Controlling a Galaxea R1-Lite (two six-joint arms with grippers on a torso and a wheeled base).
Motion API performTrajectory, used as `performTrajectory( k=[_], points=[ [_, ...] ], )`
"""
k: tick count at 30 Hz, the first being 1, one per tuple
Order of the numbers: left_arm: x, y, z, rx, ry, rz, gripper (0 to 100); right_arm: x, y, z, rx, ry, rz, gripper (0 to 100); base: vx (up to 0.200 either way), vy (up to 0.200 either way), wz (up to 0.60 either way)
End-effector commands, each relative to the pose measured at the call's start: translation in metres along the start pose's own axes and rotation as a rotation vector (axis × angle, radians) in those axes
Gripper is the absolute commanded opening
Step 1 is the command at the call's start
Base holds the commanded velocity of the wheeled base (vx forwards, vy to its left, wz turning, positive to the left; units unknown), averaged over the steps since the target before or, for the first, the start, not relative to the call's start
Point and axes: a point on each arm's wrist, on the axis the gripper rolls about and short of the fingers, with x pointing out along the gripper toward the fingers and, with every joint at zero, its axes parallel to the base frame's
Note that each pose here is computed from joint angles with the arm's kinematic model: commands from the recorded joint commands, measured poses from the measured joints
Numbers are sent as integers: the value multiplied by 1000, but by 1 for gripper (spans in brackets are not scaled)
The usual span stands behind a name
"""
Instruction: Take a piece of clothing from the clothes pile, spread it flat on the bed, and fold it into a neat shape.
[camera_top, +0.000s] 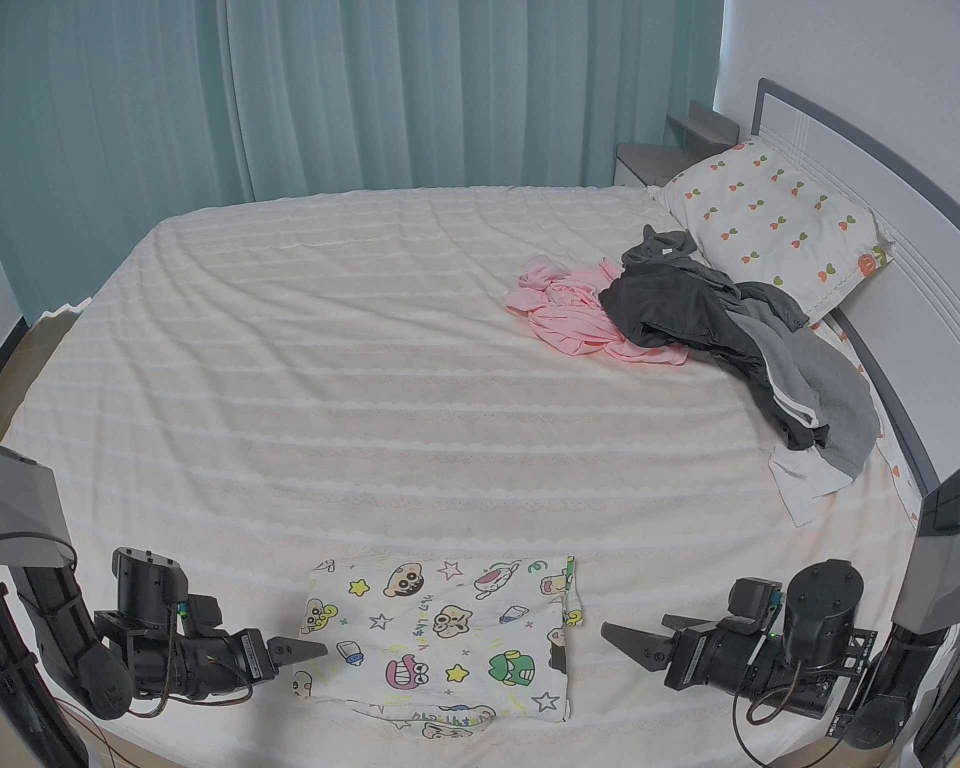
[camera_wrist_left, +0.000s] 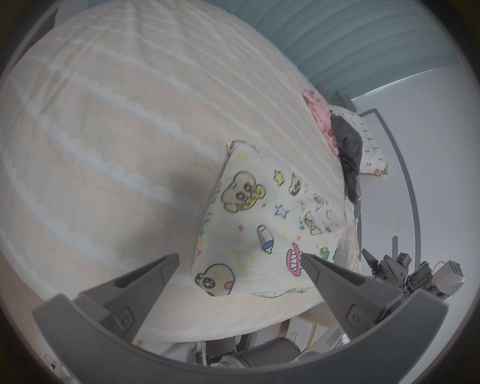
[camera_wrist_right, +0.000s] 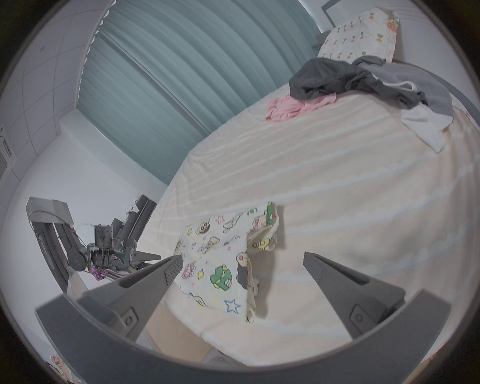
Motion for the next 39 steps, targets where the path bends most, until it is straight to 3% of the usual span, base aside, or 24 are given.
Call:
performTrajectory(
  k=[1,3,6,7,9,12,16,18,20,23,26,30,33,34,36,37,39],
  points=[
    [-30,-10,9,30,-144,-75,100,-25,12,20,-1,-146,41,100,0,0,0],
    [-46,-19,11,69,-217,-117,100,-35,16,27,-10,-203,38,100,0,0,0],
    [-75,-34,11,140,-389,-147,100,-51,16,33,-55,-277,-70,100,0,0,0],
    [-76,-35,11,143,-400,-146,100,-52,16,33,-56,-281,-77,100,0,0,0],
    [-110,-48,6,187,-614,-166,100,-75,18,42,-46,-385,-128,100,0,0,0],
    [-145,-57,-10,261,-778,-199,100,-102,17,48,-74,-452,-157,100,0,0,0],
    [-173,-52,-39,380,-901,-84,100,-128,1,47,-63,-468,-281,100,0,0,0],
    [-191,-52,-56,406,-962,-68,100,-145,-6,46,-62,-506,-332,100,0,0,0],
    [-201,-52,-64,407,-979,-73,100,-155,-8,46,-80,-539,-349,100,0,0,0],
    [-237,-54,-95,401,-975,-60,100,-185,-20,42,-183,-648,-543,100,0,0,0],
    [-251,-52,-114,385,-961,-25,100,-202,-22,36,-243,-716,-633,100,0,0,0],
    [-251,-53,-122,332,-1035,75,100,-214,-20,31,-275,-762,-626,100,0,0,0],
    [-250,-53,-123,326,-1049,90,100,-215,-20,30,-280,-770,-620,100,0,0,0],
    [-250,-54,-129,320,-1091,118,100,-223,-19,23,-342,-802,-642,100,0,0,0],
    [-248,-54,-130,341,-1084,107,100,-230,-18,11,-422,-803,-626,100,0,0,0],
    [-248,-54,-130,341,-1084,107,100,-230,-18,11,-422,-803,-626,100,0,0,0],
    [-245,-53,-131,406,-1005,3,100,-235,-20,-9,-468,-755,-605,100,0,0,0]
  ],
)
